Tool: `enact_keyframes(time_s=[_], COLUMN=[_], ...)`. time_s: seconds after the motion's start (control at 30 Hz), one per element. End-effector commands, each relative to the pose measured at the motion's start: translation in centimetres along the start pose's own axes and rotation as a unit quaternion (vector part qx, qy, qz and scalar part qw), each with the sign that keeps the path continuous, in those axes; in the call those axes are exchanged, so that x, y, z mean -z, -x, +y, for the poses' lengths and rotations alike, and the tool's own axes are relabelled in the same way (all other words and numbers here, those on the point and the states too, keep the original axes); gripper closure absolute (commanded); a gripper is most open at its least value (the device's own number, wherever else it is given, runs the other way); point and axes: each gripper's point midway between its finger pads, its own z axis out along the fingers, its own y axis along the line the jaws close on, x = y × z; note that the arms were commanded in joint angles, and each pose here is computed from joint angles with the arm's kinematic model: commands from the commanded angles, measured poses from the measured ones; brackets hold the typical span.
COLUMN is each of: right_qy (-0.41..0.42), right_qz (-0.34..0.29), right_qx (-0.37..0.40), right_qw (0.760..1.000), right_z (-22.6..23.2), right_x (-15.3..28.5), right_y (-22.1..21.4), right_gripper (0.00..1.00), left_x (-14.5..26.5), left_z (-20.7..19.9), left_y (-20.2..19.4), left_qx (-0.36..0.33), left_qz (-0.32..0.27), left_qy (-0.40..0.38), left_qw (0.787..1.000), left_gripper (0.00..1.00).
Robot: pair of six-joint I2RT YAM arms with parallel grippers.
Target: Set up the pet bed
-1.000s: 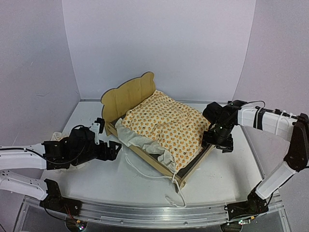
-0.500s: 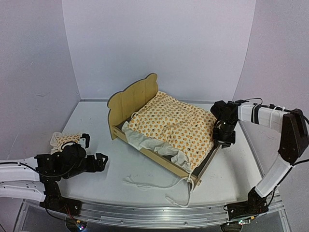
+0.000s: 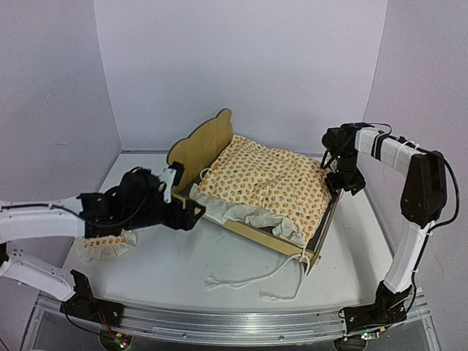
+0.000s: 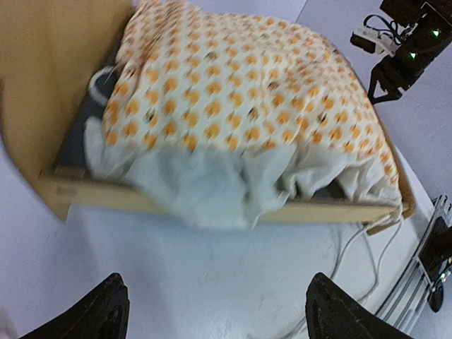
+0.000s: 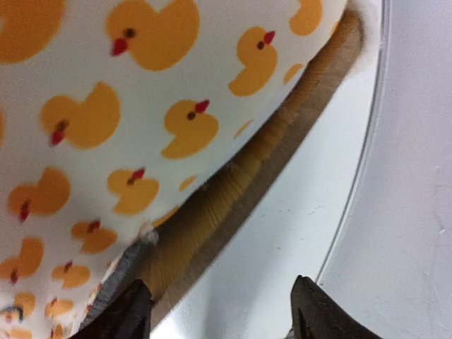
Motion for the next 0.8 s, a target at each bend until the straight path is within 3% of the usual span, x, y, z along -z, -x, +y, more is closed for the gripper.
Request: enact_keyframes(time_s=[0.0,0.13,0.27,0.4,0.63,0.77], right_qy=[-0.012,0.171,0.292,0.330,0.297,0.268], right_qz=[-0.041,-0.092,-0.094,-0.081,-0.078,-0.077], right_qx=[0.052,0.037,-0.025,-0.102,-0.143,-0.153], right_qw=[0.998,0.980,0.952,0.935,0.941,0.948], right_z=[1.1,10.8,18.3,21.6,22.5,22.5], right_x=[8.0,11.9,13.7,12.7,10.1,9.0], right_y=[-3.4,-5.3,-5.5,-4.8,-5.1,-5.9], right_gripper=[0.21,0.19,0.28,0.40,0.44,0.48], left_x=[-5.1,-9.5,-11.7,-13.0,-14.6,-14.4], left_z=[-4.2,-4.1,-3.7,-3.7,-4.0,-3.3], left_y=[4.9,5.0,3.9,2.6,1.1,1.7], left_qx=[-0.115,-0.120,-0.125,-0.132,-0.143,-0.153], left_qz=[0.018,0.060,0.085,0.107,0.130,0.121], left_qy=[-0.018,-0.018,-0.024,-0.035,-0.049,-0.028], left_qw=[0.993,0.991,0.988,0.985,0.980,0.980], left_gripper=[0.13,0.16,0.20,0.31,0.49,0.73])
